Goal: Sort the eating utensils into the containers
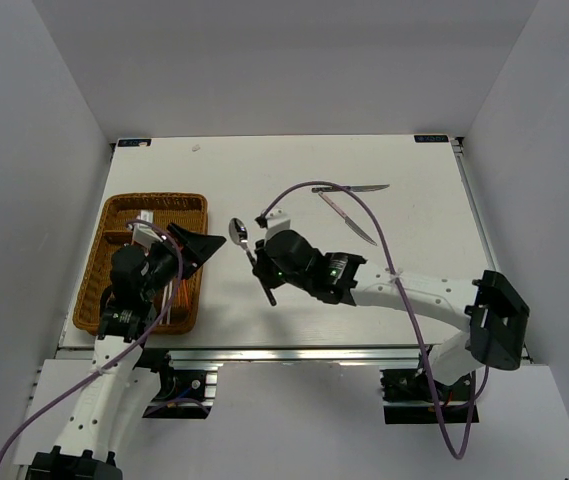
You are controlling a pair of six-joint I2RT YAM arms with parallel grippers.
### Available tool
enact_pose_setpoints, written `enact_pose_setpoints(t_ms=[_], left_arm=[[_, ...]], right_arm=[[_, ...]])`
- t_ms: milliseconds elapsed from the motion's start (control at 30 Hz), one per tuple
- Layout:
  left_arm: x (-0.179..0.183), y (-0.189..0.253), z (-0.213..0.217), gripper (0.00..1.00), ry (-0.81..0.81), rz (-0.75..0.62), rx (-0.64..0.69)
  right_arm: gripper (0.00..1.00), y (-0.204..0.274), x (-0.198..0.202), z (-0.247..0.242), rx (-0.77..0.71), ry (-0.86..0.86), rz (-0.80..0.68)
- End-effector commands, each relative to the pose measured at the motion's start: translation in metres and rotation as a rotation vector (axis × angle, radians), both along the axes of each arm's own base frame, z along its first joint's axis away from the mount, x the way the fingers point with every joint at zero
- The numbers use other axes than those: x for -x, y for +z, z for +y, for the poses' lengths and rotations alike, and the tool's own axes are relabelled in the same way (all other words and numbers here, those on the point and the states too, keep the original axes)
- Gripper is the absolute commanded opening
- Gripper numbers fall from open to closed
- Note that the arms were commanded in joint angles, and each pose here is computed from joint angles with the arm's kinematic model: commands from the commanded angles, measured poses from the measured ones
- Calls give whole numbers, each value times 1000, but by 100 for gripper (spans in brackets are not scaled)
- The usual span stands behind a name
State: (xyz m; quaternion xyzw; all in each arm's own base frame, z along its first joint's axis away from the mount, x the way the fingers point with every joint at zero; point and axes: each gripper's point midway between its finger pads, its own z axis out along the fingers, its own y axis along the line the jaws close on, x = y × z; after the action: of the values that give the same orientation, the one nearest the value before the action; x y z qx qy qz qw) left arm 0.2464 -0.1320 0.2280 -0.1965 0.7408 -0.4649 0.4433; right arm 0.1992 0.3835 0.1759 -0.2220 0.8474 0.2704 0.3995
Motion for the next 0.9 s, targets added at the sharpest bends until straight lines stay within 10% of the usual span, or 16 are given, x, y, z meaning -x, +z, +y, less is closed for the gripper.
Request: enact_pose_setpoints(t_ms=[0,267,500,600,733,867], left_arm=[[-1,7,-7,96,-27,-33,-9],[0,-25,-1,80,0,48,-45],[-4,-19,-3,40,-26,15,-87],[-5,-21,-9,4,-70,20,-94],[-6,-24,-9,0,-104,22,-149],[-26,-45,51,0,118,129,-507]], right_arm=[[0,50,-6,30,-76,16,-113],[0,64,9,70,-64,79,-142],[0,59,27,88,-59,178,-104],[0,61,29,91,-78,189,-99],[0,64,28,88,-101,189,-101],[75,61,15,64,-92,99,-112]])
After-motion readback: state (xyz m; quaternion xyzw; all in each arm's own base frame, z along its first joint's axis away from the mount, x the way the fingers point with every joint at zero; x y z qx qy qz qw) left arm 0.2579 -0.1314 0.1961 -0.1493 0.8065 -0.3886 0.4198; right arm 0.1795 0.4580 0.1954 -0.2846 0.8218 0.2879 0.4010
